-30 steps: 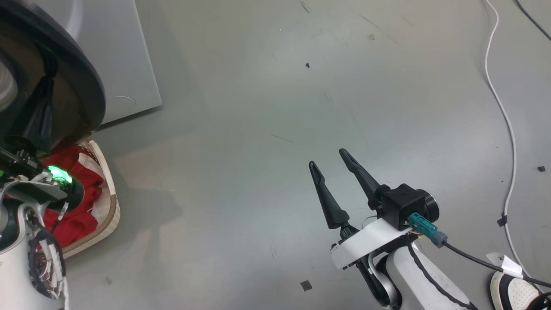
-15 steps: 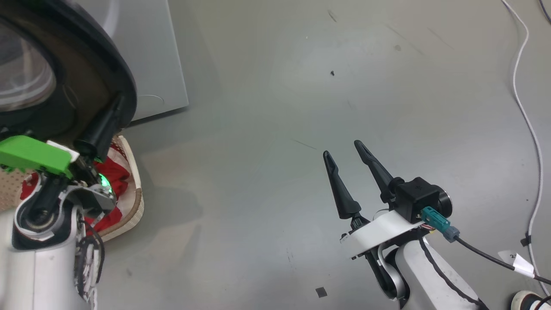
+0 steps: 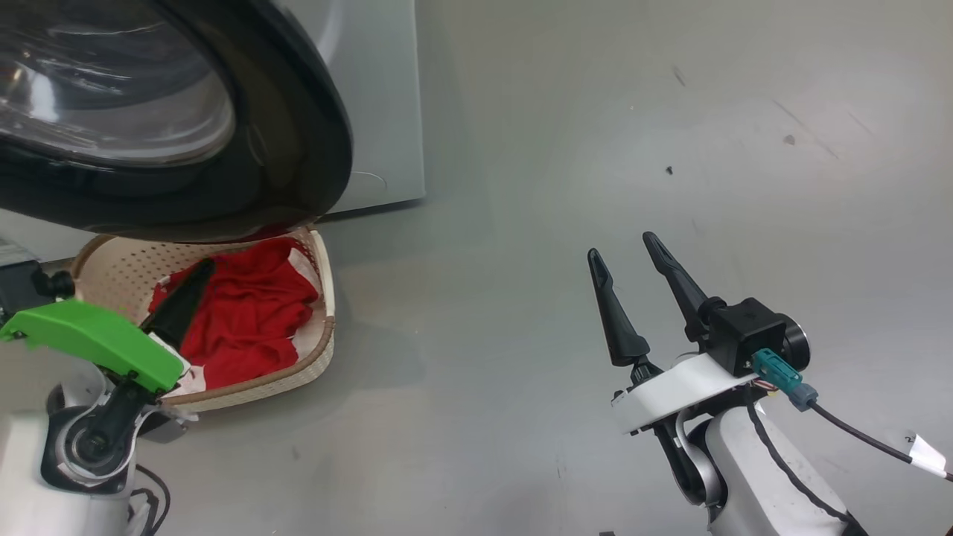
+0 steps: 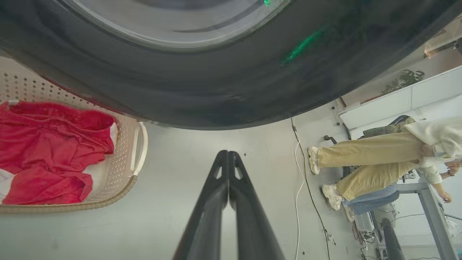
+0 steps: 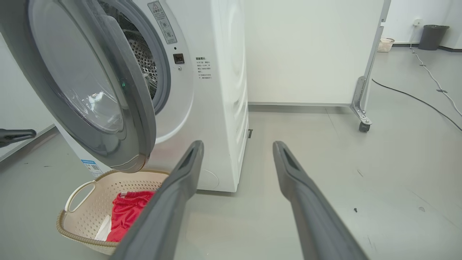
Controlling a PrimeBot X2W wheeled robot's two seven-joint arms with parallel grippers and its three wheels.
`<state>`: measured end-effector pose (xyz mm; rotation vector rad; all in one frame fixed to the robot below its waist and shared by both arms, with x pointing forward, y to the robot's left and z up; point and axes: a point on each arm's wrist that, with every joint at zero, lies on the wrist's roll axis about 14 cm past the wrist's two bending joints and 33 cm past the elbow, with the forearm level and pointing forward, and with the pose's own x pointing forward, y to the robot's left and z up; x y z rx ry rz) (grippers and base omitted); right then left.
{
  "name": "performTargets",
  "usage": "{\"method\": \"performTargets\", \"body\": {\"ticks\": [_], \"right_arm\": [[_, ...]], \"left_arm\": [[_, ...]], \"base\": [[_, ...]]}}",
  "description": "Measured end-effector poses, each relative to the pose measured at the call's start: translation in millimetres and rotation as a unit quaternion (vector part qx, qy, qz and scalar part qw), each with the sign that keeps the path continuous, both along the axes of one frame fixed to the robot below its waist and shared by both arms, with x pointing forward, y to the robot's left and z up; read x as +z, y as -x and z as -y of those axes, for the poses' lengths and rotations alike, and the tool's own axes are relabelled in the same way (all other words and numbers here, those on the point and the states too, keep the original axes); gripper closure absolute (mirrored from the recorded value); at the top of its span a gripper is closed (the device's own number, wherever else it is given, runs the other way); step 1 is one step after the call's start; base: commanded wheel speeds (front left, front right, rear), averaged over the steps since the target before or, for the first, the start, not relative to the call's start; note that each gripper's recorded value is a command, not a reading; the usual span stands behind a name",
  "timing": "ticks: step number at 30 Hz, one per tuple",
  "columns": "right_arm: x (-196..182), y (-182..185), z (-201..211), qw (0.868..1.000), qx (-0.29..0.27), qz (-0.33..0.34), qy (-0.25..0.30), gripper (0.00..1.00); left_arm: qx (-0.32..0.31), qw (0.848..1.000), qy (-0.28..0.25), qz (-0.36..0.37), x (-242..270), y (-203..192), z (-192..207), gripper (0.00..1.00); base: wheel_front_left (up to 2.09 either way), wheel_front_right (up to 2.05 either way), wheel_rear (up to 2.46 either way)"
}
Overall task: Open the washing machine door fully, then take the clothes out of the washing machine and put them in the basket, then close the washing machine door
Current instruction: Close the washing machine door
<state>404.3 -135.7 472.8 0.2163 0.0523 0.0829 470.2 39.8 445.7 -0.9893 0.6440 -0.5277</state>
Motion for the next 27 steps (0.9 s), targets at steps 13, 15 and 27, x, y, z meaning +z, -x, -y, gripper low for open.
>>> {"method": "performTargets", "body": {"ticks": [13,15,27], "right_arm": [[22.7,-12.7,-38.8,0.997,0.063,0.041,-0.002,0.00],[25.2,-12.8,-42.5,0.997,0.068,0.045,-0.004,0.00],[28.7,-11.1,-45.3,0.996,0.074,0.051,-0.003,0.00]], "left_arm": [[0.144,0.956,-0.197,0.162,26.5,9.1,-101.4,1.00],[0.158,0.945,-0.218,0.186,32.0,12.1,-110.9,1.00],[0.208,0.906,-0.254,0.267,42.5,29.3,-122.4,1.00]], "base": [[0.00,0.00,0.00],[0.00,0.00,0.00],[0.00,0.00,0.00]]}}
